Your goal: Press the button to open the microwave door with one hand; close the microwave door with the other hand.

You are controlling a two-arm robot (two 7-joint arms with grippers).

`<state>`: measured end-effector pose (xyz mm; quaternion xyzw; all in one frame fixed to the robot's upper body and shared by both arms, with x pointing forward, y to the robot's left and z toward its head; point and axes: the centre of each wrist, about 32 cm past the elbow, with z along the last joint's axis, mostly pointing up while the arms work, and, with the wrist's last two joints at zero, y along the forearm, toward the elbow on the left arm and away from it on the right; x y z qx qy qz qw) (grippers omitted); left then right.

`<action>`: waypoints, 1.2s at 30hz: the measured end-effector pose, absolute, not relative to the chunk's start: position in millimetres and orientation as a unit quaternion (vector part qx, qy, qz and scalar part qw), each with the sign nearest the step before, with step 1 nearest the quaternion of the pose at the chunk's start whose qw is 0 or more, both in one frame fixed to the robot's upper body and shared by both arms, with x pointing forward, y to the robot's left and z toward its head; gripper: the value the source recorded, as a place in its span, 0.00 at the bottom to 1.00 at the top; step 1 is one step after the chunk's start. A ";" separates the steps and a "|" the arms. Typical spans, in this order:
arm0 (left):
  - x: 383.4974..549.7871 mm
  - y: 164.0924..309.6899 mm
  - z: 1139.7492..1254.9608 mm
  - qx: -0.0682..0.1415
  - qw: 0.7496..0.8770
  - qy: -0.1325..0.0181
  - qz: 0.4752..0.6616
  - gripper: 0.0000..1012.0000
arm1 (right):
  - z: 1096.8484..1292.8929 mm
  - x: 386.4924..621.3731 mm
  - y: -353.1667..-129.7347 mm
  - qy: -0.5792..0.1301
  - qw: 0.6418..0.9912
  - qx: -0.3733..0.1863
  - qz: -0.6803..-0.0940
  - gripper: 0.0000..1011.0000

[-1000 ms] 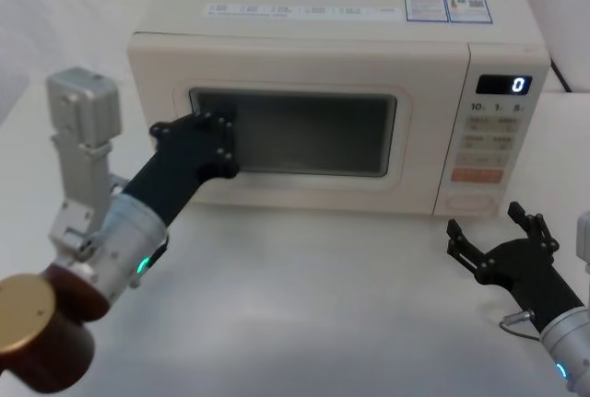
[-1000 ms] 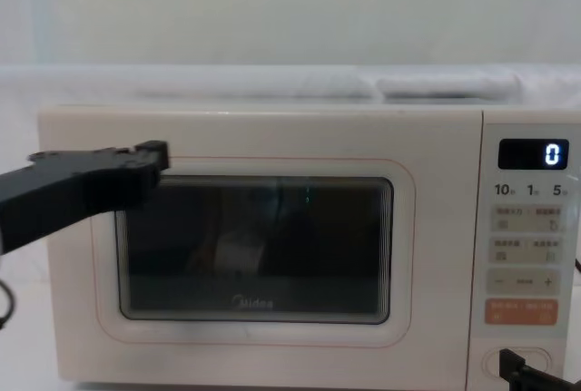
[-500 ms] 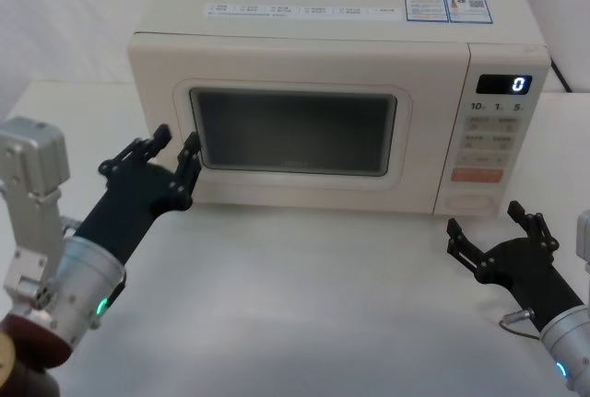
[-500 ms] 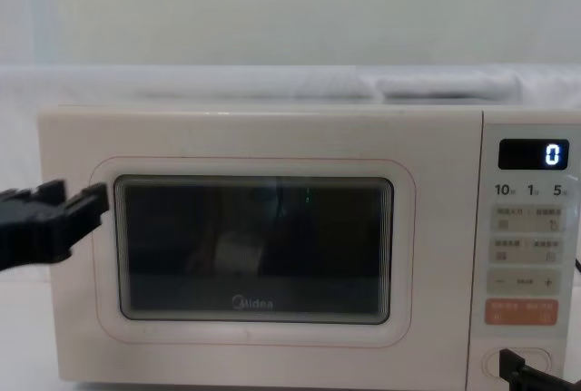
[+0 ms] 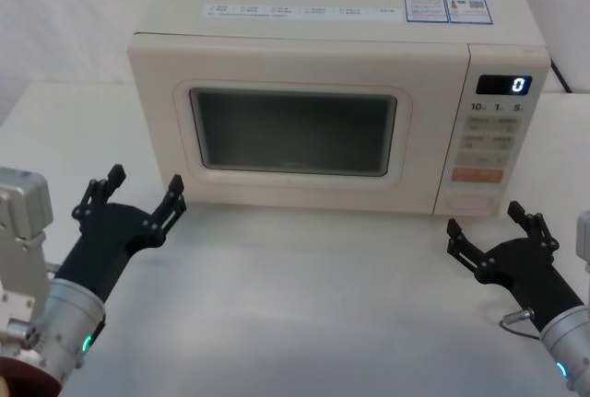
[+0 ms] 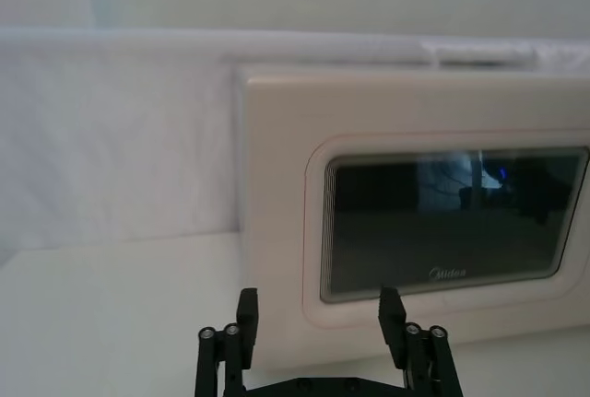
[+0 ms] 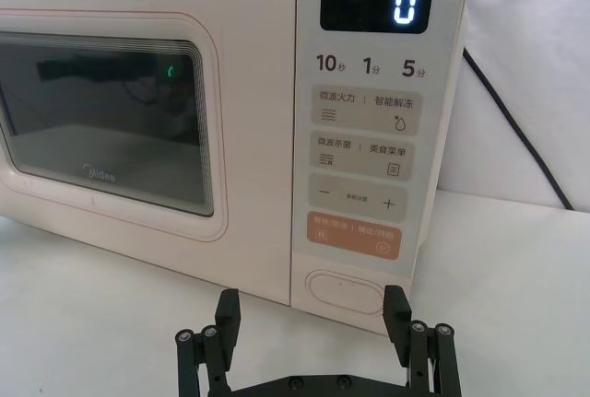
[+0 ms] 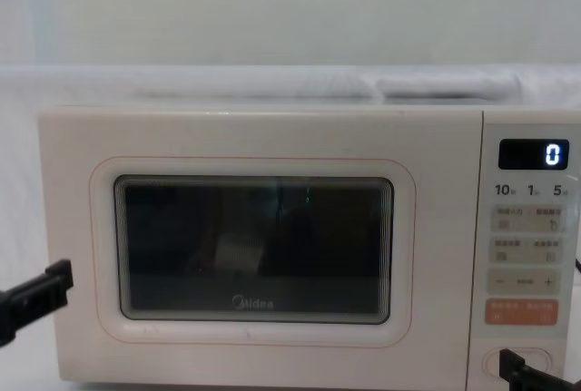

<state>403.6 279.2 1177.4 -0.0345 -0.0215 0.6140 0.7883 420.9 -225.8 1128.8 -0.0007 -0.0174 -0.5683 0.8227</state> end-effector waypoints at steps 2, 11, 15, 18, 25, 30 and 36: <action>402.2 278.9 1173.6 -0.031 0.787 -0.018 0.616 0.88 | 1128.8 420.9 -225.8 -0.017 0.823 -0.001 -0.568 0.99; 397.9 278.1 1160.3 -0.018 0.786 -0.002 0.618 0.99 | 1128.8 420.9 -225.8 -0.017 0.823 -0.001 -0.568 0.99; 396.3 278.0 1154.4 -0.010 0.786 0.008 0.618 0.99 | 1128.8 421.0 -225.8 -0.017 0.823 -0.001 -0.568 0.99; 396.0 277.9 1153.0 -0.008 0.787 0.010 0.617 0.99 | 1128.8 420.9 -225.8 -0.017 0.823 -0.001 -0.568 0.99; 396.4 277.8 1154.2 -0.009 0.787 0.008 0.617 0.99 | 1128.8 420.9 -225.8 -0.017 0.823 -0.001 -0.568 0.99; 396.5 277.8 1154.8 -0.010 0.787 0.007 0.617 0.99 | 1128.8 420.9 -225.8 -0.017 0.823 -0.001 -0.568 0.99; 396.6 277.8 1155.4 -0.011 0.787 0.006 0.617 0.99 | 1128.8 420.9 -225.8 -0.017 0.823 -0.001 -0.568 0.99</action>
